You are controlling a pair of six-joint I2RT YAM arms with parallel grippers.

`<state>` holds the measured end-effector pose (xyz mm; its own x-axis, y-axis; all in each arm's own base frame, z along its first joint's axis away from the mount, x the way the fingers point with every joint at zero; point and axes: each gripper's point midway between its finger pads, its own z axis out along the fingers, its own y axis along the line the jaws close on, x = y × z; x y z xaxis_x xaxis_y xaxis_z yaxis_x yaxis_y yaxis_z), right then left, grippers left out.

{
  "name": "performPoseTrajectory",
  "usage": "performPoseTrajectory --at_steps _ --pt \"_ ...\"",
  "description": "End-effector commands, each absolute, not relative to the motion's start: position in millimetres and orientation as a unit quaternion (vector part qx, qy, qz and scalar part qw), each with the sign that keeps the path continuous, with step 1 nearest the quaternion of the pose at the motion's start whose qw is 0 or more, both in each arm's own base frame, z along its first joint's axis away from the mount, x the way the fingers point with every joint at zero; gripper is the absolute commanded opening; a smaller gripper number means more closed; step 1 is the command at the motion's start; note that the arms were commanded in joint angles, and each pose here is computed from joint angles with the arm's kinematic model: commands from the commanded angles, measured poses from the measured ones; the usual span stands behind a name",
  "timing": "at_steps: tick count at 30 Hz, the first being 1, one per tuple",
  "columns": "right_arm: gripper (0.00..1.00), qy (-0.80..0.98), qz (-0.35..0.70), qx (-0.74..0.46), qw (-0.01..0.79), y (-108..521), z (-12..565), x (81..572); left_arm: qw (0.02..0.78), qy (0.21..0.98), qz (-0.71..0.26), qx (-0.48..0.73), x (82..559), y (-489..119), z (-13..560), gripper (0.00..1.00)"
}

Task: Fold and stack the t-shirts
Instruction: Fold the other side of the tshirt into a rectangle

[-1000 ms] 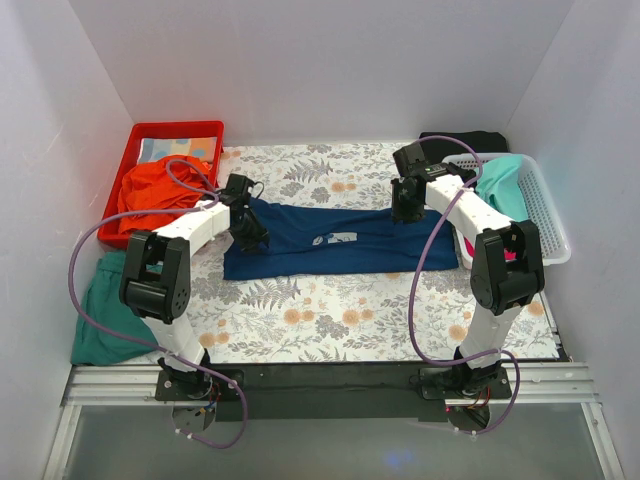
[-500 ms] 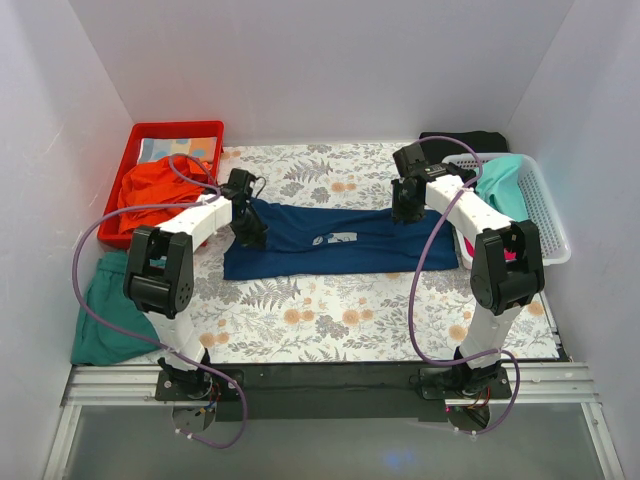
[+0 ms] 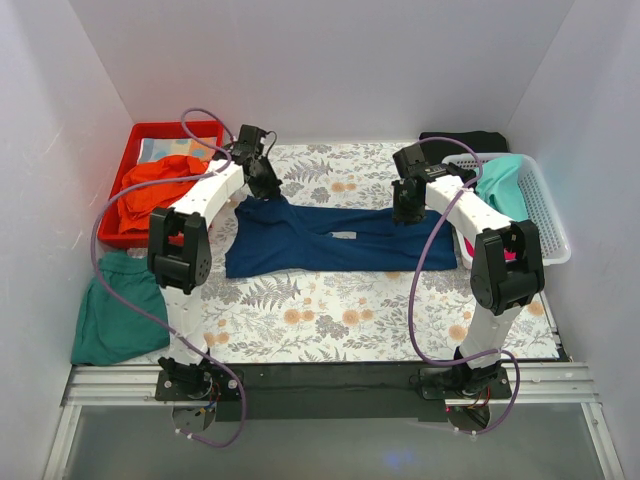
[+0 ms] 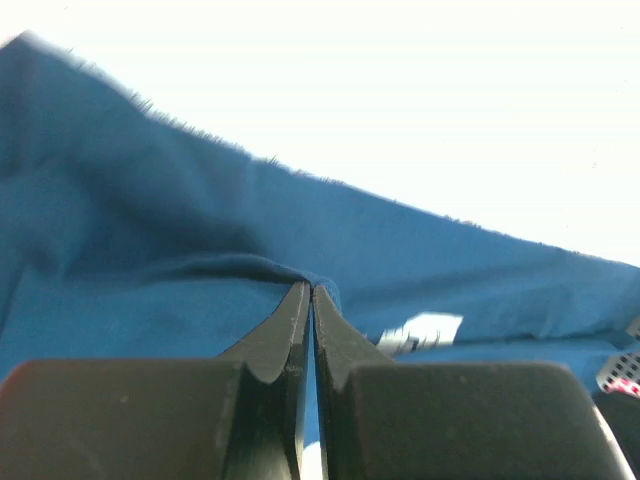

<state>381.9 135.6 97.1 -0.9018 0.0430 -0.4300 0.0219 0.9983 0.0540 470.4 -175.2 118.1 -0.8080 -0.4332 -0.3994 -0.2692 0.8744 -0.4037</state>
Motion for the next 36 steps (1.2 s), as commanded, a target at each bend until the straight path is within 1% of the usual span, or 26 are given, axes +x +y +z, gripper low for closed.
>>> performPoseTrajectory --at_steps 1,5,7,9,11,12,13,15,19,20,23,24,25,27,28,32,33,35,36 --pt "0.32 0.972 0.025 0.019 0.231 135 109 383 0.242 0.944 -0.182 -0.135 481 -204 119 0.0" --pt "0.32 0.973 0.024 0.02 0.229 135 108 380 0.222 0.953 -0.175 -0.108 476 -223 97 0.0" --pt "0.32 0.973 0.022 0.02 0.227 134 106 379 0.219 0.957 -0.162 -0.099 471 -221 87 0.0" --pt "0.32 0.974 0.022 0.019 0.223 133 104 376 0.227 0.96 -0.15 -0.074 467 -222 81 0.0" --pt "0.32 0.975 0.022 0.019 0.221 133 103 375 0.236 0.958 -0.159 -0.033 461 -230 86 0.0" --pt "0.32 0.975 0.024 0.019 0.219 134 102 374 0.254 0.955 -0.154 -0.017 464 -232 90 0.0" --pt "0.32 0.975 0.024 0.019 0.219 134 102 374 0.263 0.956 -0.131 0.003 462 -226 86 0.0" --pt "0.32 0.976 0.026 0.018 0.217 135 101 375 0.267 0.958 -0.107 0.006 461 -221 86 0.0" --pt "0.32 0.976 0.032 0.016 0.216 137 102 375 0.265 0.959 -0.1 0.005 461 -217 83 0.0" --pt "0.32 0.976 0.032 0.016 0.216 137 101 375 0.263 0.959 -0.102 0.006 459 -218 81 0.08" --pt "0.32 0.976 0.037 0.014 0.215 139 102 374 0.279 0.954 -0.111 -0.001 459 -218 89 0.18" --pt "0.32 0.976 0.039 0.014 0.213 140 101 373 0.304 0.945 -0.121 -0.006 465 -220 104 0.29" --pt "0.32 0.976 0.04 0.014 0.212 140 101 373 0.315 0.941 -0.126 -0.009 465 -220 112 0.35" --pt "0.32 0.977 0.041 0.013 0.211 140 100 372 0.349 0.927 -0.136 -0.015 468 -219 132 0.45" --pt "0.32 0.977 0.04 0.013 0.209 140 100 371 0.357 0.924 -0.136 -0.021 468 -218 138 0.52" --pt "0.32 0.978 0.04 0.011 0.206 139 98 369 0.374 0.918 -0.123 -0.044 456 -203 152 0.54" --pt "0.32 0.978 0.037 0.008 0.204 138 96 367 0.362 0.923 -0.12 -0.047 446 -199 143 0.54" --pt "0.32 0.979 0.033 0.005 0.2 137 92 366 0.363 0.922 -0.123 -0.062 434 -194 148 0.55" --pt "0.33 0.98 0.034 0.001 0.194 137 88 363 0.348 0.928 -0.116 -0.068 424 -189 142 0.55"
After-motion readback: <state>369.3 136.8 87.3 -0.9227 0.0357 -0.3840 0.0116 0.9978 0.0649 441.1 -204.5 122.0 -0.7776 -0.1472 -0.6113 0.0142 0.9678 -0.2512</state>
